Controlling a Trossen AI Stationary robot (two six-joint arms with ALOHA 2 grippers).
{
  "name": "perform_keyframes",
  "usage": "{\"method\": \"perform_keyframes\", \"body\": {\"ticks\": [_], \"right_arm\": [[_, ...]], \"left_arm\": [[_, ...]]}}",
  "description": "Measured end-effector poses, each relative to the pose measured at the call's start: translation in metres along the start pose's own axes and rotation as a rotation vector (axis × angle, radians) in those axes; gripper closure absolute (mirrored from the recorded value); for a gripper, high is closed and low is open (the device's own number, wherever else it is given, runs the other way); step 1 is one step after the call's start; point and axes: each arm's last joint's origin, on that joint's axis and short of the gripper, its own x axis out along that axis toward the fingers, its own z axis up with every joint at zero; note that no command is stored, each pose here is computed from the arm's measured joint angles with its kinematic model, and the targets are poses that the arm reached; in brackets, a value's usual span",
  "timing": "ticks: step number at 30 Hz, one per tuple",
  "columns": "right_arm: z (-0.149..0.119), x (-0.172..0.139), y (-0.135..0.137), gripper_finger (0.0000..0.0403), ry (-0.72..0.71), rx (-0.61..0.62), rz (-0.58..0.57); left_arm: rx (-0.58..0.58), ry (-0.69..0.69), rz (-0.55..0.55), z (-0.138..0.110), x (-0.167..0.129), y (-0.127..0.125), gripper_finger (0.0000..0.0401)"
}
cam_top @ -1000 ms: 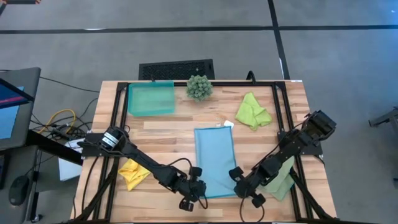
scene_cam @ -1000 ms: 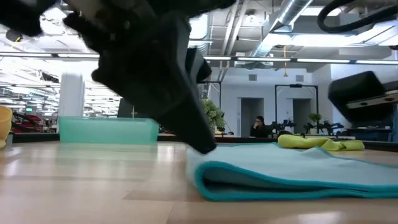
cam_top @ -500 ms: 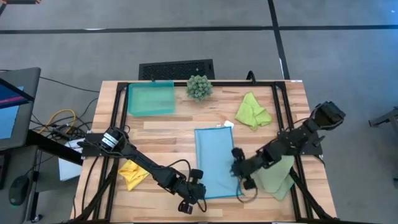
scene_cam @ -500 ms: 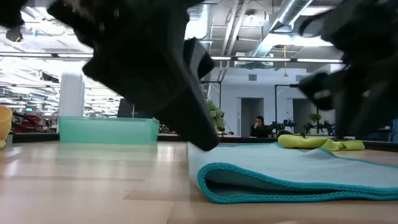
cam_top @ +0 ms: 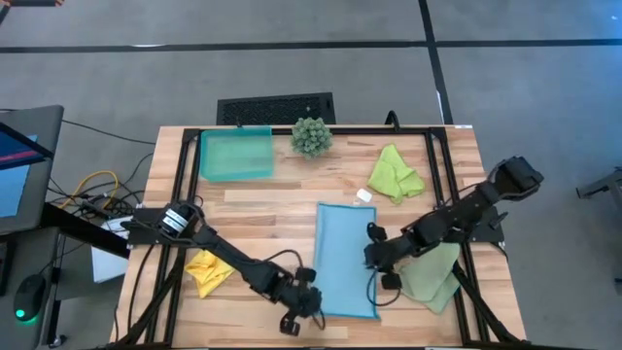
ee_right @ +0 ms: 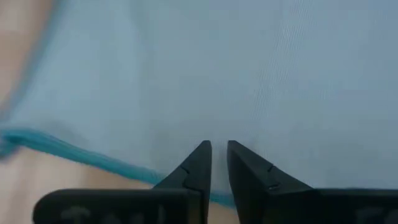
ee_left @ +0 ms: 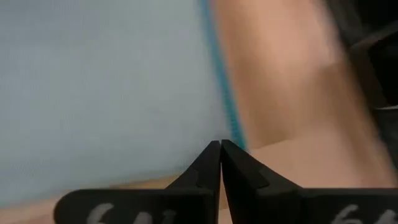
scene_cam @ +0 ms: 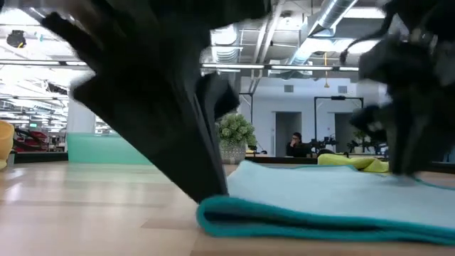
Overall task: Fold microfiber towels
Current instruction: Fold the blue microfiber cloth
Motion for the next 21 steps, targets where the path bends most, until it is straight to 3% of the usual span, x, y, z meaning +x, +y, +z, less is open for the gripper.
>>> {"method": "perform_keyframes", "body": {"ticks": [3,6,12,15,21], "right_arm": [[0.006,-0.011,-0.003,0.0332,-0.096,-0.025,-0.114],[-0.002,-0.012,-0.018,0.0333,-0.102,0.004,-0.306],[-0.026,-0.003,-0.058,0.0333,-0.031,0.185,-0.444],[-0.03,0.001,-0.071,0.0333,-0.044,0.234,-0.474],[-0.031,0.005,-0.073,0.0333,-0.024,0.183,-0.453]], "left_arm": [[0.062,-0.059,0.054,0.008,-0.007,-0.006,0.0395],[0.094,-0.1,0.208,0.011,-0.007,0.002,0.0395],[0.064,-0.193,0.366,0.025,-0.008,0.036,0.0395],[0.023,-0.248,0.403,0.037,-0.01,0.072,0.0395],[-0.163,-0.229,0.522,0.038,-0.02,0.165,0.0395]]}}
